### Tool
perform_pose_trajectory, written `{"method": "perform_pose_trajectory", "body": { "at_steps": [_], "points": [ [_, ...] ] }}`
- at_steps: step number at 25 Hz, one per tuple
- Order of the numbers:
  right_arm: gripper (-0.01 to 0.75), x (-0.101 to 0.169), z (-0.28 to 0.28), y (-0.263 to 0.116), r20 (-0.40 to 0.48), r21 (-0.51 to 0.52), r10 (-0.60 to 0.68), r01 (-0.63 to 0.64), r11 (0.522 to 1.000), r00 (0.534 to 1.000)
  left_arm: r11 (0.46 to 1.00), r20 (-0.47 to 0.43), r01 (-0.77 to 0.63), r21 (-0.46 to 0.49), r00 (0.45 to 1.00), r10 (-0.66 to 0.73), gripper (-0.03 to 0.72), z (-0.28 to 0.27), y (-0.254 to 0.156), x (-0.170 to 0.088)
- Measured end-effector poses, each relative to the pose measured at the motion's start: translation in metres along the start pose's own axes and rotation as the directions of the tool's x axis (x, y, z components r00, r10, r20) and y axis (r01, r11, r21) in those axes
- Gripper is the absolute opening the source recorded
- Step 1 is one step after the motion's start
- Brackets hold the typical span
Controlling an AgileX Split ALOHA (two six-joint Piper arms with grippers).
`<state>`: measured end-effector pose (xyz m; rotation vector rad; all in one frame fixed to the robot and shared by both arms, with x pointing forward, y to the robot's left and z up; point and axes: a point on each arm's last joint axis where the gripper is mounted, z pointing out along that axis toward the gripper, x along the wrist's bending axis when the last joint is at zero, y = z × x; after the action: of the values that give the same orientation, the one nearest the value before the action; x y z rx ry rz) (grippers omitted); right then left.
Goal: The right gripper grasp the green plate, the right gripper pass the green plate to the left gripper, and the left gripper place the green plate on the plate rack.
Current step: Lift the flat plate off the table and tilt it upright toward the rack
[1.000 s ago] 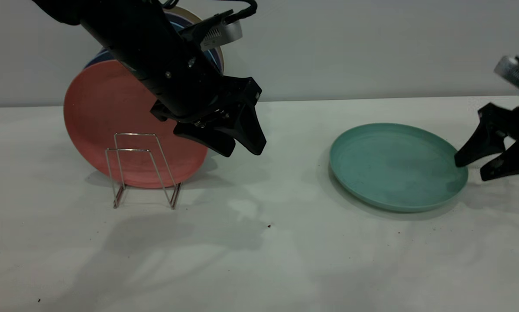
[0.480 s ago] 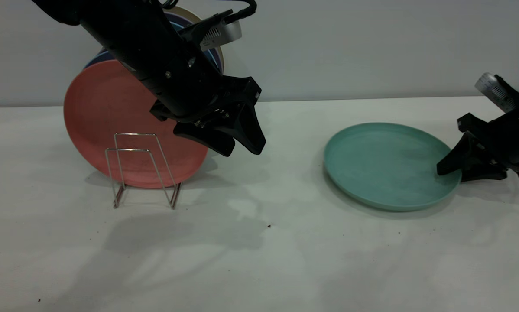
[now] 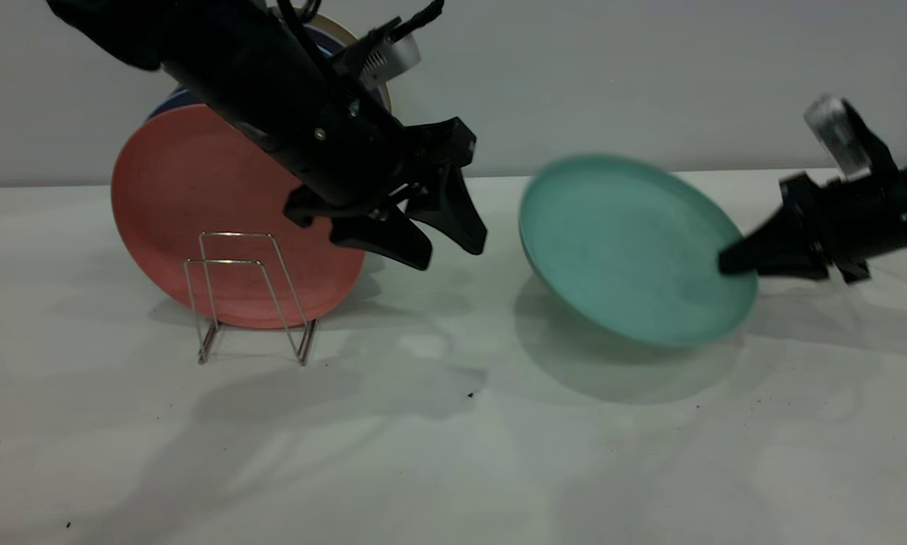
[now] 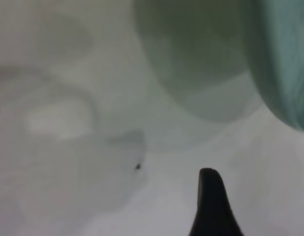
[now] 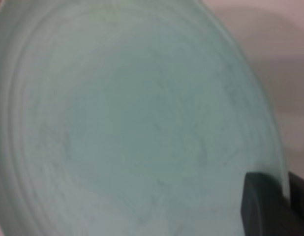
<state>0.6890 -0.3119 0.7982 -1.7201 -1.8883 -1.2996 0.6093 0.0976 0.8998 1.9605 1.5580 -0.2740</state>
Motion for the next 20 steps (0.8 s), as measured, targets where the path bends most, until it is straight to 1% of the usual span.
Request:
{"method": "perform_pose_trajectory", "body": {
  "at_steps": [3, 7, 11, 14, 16, 18, 20],
  "points": [
    [0.015, 0.011, 0.007, 0.000, -0.037, 0.020, -0.034, 0.034, 0.999, 0.999, 0.999, 0.018, 0.020, -0.026, 1.000, -0.020, 0.507, 0.008, 0.000, -0.004],
    [0.015, 0.024, 0.019, -0.002, -0.071, 0.053, -0.060, 0.064, 0.997, 0.996, 0.997, 0.015, -0.037, -0.071, 0.999, 0.039, 0.507, 0.013, 0.000, -0.013],
    [0.015, 0.029, 0.022, -0.004, -0.098, 0.068, -0.066, 0.073, 0.995, 0.993, 0.989, -0.020, -0.096, -0.110, 0.995, 0.094, 0.507, 0.017, 0.001, -0.018],
    [0.015, 0.035, 0.024, -0.006, -0.142, 0.082, -0.080, 0.093, 0.992, 0.987, 0.983, -0.054, -0.105, -0.150, 0.994, 0.098, 0.481, 0.018, 0.004, -0.018],
    [0.015, 0.038, 0.024, -0.007, -0.165, 0.089, -0.087, 0.103, 0.991, 0.982, 0.979, -0.070, -0.098, -0.176, 0.994, 0.087, 0.420, 0.018, 0.006, -0.017],
    [0.015, 0.039, 0.024, -0.007, -0.172, 0.089, -0.089, 0.105, 0.990, 0.981, 0.976, -0.082, -0.092, -0.195, 0.994, 0.078, 0.323, 0.017, 0.008, -0.016],
    [0.019, 0.039, 0.024, -0.006, -0.173, 0.086, -0.094, 0.110, 0.990, 0.980, 0.976, -0.084, -0.085, -0.202, 0.994, 0.070, 0.194, 0.018, 0.009, -0.016]
  ]
}}
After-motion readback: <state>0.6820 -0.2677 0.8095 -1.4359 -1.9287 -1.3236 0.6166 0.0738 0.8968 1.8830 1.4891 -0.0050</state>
